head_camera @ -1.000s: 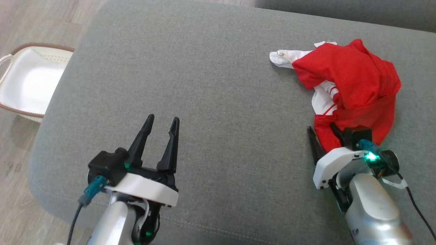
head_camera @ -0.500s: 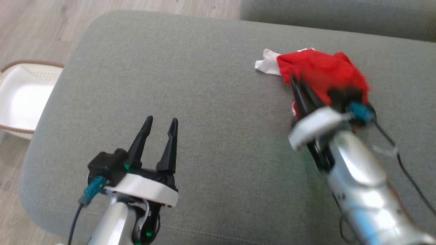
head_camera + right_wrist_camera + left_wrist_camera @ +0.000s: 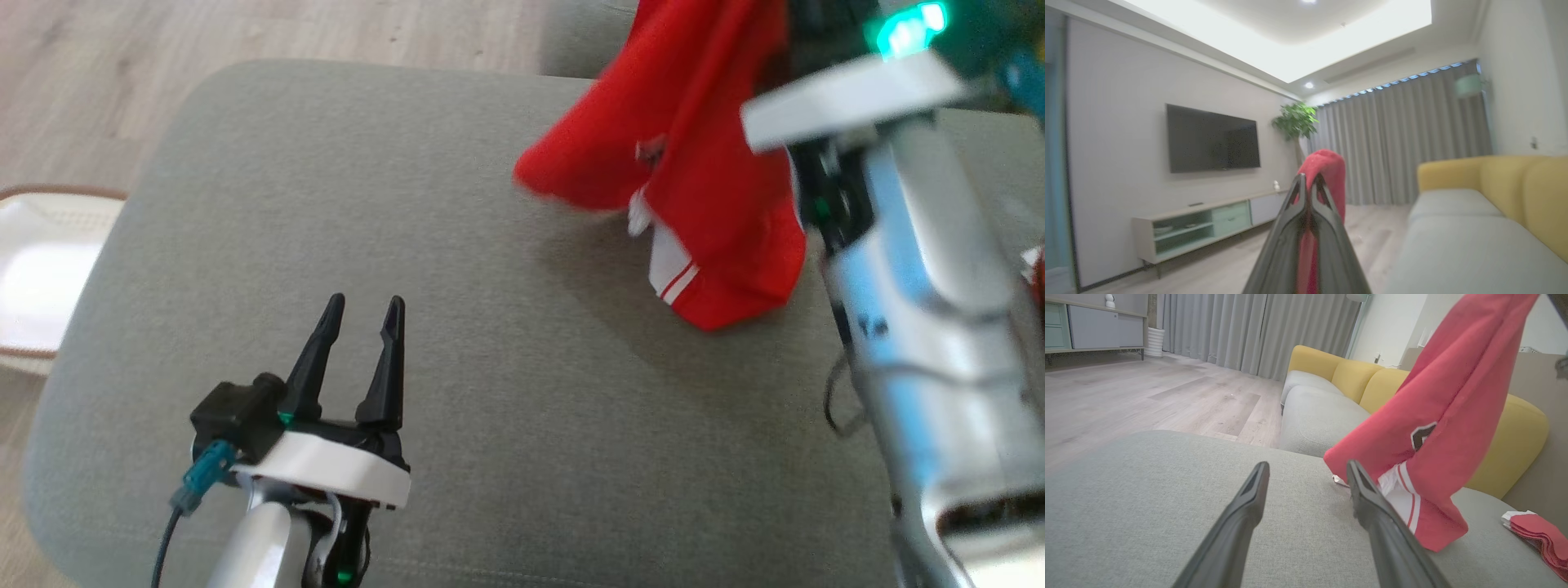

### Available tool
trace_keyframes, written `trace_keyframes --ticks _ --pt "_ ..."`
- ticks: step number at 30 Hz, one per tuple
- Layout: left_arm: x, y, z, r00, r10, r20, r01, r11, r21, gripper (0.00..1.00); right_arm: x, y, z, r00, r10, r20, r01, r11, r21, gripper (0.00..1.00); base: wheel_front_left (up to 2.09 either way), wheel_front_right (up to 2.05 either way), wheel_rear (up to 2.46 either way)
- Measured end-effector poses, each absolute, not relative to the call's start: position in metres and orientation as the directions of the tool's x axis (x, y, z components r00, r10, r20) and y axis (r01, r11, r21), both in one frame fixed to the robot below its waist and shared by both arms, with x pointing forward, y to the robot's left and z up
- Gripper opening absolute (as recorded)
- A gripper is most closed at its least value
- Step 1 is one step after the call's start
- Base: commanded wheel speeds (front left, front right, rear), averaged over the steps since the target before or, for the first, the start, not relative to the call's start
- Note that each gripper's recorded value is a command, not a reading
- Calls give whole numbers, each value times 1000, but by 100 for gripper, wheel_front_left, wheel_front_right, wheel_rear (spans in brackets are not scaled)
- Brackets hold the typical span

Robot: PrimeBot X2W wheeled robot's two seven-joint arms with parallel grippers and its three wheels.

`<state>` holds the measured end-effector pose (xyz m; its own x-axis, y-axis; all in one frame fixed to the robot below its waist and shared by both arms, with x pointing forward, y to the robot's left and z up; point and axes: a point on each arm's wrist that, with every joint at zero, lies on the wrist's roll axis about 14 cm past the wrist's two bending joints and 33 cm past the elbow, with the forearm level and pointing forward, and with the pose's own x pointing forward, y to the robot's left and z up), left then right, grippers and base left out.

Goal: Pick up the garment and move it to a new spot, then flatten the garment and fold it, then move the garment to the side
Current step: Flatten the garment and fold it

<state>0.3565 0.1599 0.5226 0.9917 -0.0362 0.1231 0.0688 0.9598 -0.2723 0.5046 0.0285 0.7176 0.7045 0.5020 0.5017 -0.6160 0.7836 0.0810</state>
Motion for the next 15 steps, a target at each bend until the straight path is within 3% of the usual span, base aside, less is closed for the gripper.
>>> trace_keyframes --ticks 3,7,11,15 --pt "359 154 522 991 -54 121 86 958 -275 100 517 -19 669 821 402 406 -487 864 130 0 0 0 0" --pt "365 142 521 988 -91 121 122 953 -277 100 516 -124 576 963 184 195 -217 963 161 0 0 0 0" --pt "370 128 519 984 -136 117 164 946 -281 100 493 -219 522 998 -42 54 35 990 135 0 0 0 0" --pt "373 117 516 979 -169 110 194 939 -284 100 476 -255 505 988 -151 3 150 981 122 0 0 0 0"
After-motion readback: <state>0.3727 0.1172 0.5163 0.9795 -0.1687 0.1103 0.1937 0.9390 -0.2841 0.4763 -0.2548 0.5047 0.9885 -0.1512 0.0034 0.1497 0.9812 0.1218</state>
